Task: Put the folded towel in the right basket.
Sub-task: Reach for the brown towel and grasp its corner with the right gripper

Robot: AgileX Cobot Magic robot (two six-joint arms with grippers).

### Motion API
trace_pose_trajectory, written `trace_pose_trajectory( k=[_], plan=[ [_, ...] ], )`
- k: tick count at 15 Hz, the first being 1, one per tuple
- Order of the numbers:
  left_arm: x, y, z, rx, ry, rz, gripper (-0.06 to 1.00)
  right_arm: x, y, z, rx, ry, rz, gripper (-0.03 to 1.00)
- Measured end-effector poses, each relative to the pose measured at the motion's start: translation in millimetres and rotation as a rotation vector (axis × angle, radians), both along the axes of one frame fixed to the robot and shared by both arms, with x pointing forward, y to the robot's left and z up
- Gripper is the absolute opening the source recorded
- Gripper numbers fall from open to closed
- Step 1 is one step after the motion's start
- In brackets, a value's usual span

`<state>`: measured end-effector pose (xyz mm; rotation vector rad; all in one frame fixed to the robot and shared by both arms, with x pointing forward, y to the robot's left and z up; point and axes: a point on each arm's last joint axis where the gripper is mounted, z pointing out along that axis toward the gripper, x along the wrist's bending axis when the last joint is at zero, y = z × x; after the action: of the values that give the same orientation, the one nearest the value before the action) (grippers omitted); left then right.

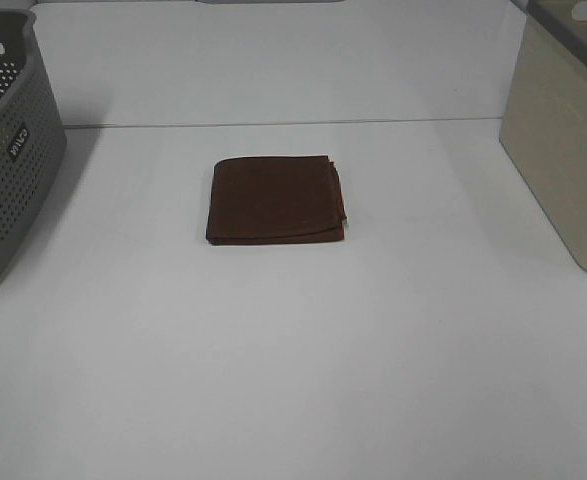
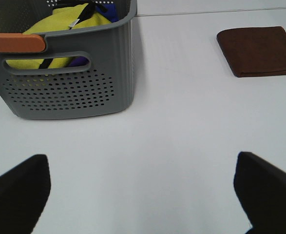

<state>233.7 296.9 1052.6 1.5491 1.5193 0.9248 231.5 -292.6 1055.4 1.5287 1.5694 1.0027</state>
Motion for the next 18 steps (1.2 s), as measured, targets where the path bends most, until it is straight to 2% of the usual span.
trace_pose_trajectory(
  k=[4, 7, 11, 16, 18],
  plan=[
    [0.0, 0.0, 0.0, 0.0, 0.0, 0.0, 0.97, 0.2, 0.0, 0.0, 0.0, 0.001, 0.0, 0.72],
    [0.0, 0.0, 0.0, 0.0, 0.0, 0.0, 0.97, 18.4, -0.5, 12.1, 0.004, 0.031, -0.003, 0.72],
    [0.0, 0.0, 0.0, 0.0, 0.0, 0.0, 0.97, 67.4, 1.6, 39.3, 0.055, 0.074, 0.006, 0.72],
    [0.0, 0.0, 0.0, 0.0, 0.0, 0.0, 0.97, 166.6, 9.3, 79.9, 0.073, 0.194, 0.119, 0.72],
    [0.0, 0.0, 0.0, 0.0, 0.0, 0.0, 0.97, 216.6, 12.1, 84.9, 0.077, 0.252, 0.168, 0.72]
  ],
)
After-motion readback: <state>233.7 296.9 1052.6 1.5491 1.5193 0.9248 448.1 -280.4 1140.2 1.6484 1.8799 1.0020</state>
